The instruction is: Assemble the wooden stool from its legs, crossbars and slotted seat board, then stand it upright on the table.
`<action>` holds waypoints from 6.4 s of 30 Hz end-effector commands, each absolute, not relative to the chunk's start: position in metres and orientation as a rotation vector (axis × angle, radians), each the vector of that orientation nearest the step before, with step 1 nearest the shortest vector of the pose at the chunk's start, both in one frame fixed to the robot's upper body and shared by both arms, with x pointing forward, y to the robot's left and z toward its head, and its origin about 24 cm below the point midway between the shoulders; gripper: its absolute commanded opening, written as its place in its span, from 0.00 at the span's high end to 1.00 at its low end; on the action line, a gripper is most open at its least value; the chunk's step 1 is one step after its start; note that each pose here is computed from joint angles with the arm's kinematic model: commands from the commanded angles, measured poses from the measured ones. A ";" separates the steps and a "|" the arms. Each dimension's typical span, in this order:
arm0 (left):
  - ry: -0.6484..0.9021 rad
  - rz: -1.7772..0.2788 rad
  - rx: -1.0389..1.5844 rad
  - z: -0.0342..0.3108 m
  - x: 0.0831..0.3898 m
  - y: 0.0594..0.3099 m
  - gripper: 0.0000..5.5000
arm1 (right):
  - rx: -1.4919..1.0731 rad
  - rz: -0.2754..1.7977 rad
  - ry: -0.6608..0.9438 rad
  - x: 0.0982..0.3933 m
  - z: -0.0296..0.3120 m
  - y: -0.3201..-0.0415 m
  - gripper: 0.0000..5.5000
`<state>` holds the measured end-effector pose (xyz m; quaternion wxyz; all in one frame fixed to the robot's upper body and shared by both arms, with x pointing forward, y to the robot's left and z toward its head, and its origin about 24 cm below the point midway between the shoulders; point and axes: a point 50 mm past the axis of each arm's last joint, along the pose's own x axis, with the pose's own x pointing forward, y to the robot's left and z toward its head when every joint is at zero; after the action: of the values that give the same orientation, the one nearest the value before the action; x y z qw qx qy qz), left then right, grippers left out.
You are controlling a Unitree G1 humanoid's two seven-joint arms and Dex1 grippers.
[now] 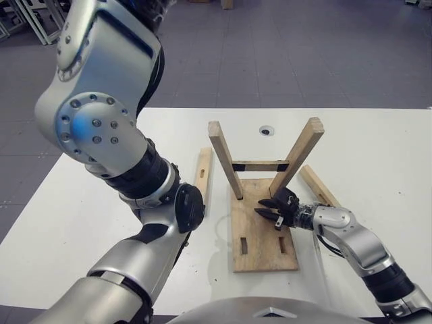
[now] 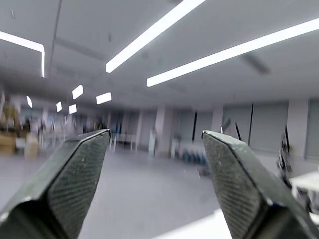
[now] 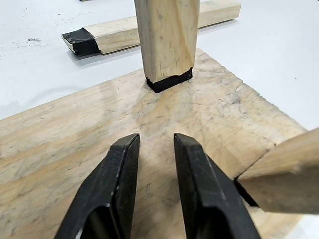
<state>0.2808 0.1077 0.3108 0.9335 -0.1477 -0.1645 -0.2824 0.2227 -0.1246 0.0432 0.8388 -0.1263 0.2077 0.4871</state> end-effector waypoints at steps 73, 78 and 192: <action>0.337 -0.976 -0.160 0.134 0.204 0.082 0.38 | -0.289 0.486 0.724 0.207 0.062 -0.284 0.59; 0.343 -0.988 -0.160 0.132 0.204 0.082 0.38 | -0.101 0.470 0.731 0.207 0.056 -0.285 0.59; -0.298 -0.583 0.109 0.151 0.189 0.118 0.76 | 0.623 1.074 0.286 0.254 0.203 -0.099 0.55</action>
<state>0.1891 0.1249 0.1478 0.9524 0.0517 -0.1459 -0.2627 0.2505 -0.1063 0.1982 0.8050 0.2906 0.1410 0.4976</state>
